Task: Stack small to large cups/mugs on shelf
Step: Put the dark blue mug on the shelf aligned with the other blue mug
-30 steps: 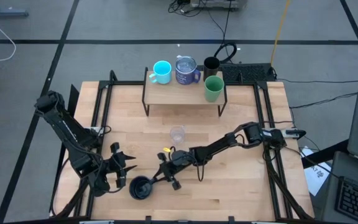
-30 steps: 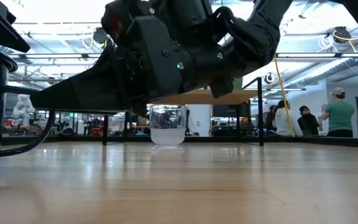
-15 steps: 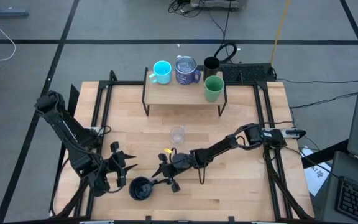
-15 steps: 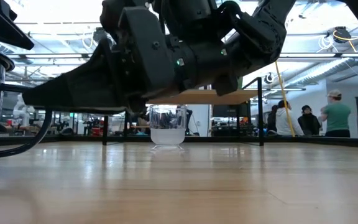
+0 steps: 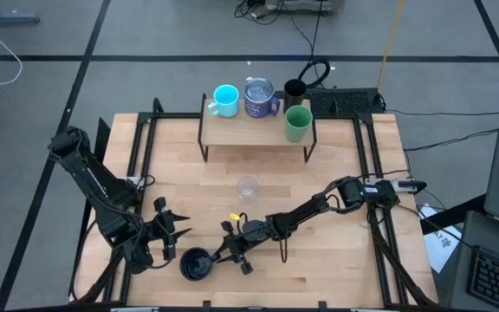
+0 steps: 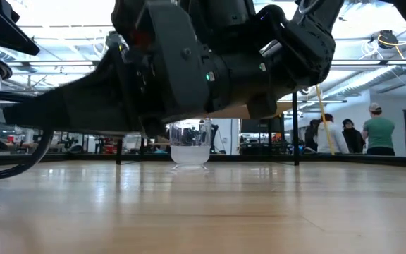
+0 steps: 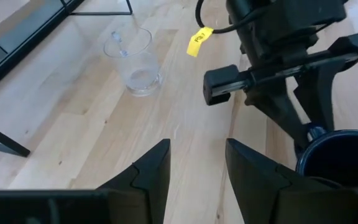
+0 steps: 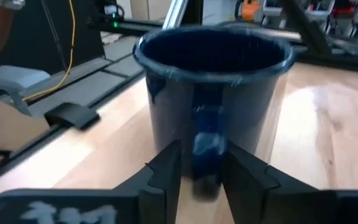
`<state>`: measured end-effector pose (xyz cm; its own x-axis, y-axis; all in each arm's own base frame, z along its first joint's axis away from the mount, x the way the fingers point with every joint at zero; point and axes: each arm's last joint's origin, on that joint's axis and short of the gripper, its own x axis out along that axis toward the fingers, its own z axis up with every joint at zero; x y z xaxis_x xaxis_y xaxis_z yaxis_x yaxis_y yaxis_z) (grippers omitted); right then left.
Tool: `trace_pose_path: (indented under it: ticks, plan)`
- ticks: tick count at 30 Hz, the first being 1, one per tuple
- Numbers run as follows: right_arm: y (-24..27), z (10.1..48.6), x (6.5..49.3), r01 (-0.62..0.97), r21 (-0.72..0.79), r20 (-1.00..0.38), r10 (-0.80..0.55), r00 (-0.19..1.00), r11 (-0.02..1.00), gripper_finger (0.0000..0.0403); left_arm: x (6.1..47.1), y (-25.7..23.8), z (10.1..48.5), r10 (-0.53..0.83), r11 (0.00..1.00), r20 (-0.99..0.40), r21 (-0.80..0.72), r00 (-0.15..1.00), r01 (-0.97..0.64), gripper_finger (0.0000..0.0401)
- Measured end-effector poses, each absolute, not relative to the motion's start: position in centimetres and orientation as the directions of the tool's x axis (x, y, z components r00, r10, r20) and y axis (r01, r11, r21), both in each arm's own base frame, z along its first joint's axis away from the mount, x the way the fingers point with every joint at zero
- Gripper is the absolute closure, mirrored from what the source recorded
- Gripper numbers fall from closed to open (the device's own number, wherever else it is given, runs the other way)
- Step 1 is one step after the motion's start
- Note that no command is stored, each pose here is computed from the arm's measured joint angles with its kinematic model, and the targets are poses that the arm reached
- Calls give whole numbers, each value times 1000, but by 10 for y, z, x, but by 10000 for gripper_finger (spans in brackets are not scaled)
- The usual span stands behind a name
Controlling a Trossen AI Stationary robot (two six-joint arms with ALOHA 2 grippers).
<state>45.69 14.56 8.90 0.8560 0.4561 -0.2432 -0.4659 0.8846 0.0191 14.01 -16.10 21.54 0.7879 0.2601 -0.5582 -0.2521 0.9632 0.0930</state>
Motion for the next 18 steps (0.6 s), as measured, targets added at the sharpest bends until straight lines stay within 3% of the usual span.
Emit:
trace_pose_path:
  ticks: [7, 18]
  plan:
    - [145, 91, 458, -462, 19, -222, 455, 863, 887, 355, 140, -161, 215, 259, 963, -557, 92, 789, -252, 245]
    - [143, 92, 458, -438, 3, -224, 427, 876, 899, 354, 140, -161, 216, 259, 963, -557, 92, 789, -252, 245]
